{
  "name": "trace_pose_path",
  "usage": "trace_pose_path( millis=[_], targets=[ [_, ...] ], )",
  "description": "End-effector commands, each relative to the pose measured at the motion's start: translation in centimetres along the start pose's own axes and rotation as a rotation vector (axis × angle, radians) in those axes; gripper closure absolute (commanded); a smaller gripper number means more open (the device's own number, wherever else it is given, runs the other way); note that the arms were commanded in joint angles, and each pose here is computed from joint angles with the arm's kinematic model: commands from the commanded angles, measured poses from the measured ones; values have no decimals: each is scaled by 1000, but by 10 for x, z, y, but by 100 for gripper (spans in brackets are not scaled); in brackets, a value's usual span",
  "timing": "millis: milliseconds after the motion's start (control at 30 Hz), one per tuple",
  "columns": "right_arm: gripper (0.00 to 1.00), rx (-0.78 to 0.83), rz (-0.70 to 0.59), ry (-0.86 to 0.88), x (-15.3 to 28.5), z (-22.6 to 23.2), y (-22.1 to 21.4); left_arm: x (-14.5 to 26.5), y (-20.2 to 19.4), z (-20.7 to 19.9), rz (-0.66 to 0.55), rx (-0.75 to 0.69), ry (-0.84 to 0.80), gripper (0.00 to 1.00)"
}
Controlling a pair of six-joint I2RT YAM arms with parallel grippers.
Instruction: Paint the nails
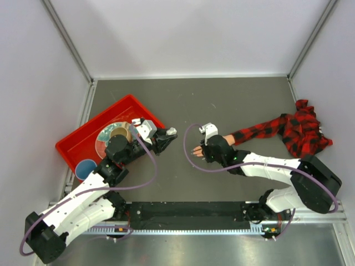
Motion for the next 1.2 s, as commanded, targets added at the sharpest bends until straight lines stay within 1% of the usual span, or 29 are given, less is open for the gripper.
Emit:
trace_pose_path(
  millis=[0,200,433,800,1033,1167],
  targets=[
    [100,-18,-57,-27,-3,-2,22,-1,12,-2,-49,-13,-15,100],
    [100,-17,-53,-31,-6,-2,21,-1,11,-2,-46,-12,-15,100],
    [100,-21,-59,25,-9,7,23,-2,11,-2,-47,-13,-17,100],
    [100,-27,-68,67,-9,14,27,-2,11,-2,-47,-11,-14,100],
    [100,-32,-67,83,-10,17,28,-2,11,-2,-46,-12,-15,100],
    [100,-35,-84,60,-4,12,33,-2,11,-2,-44,-12,-15,100]
  ],
)
Point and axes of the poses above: each gripper's point midway between its finger pads, its own x axis back along the fingers, its own z axis along the line the jaws close on, y = z × x, the point moved 4 cm from there along x, back along the fingers, and after that the axes turned 1 degree about x, right-handed, at the moved point
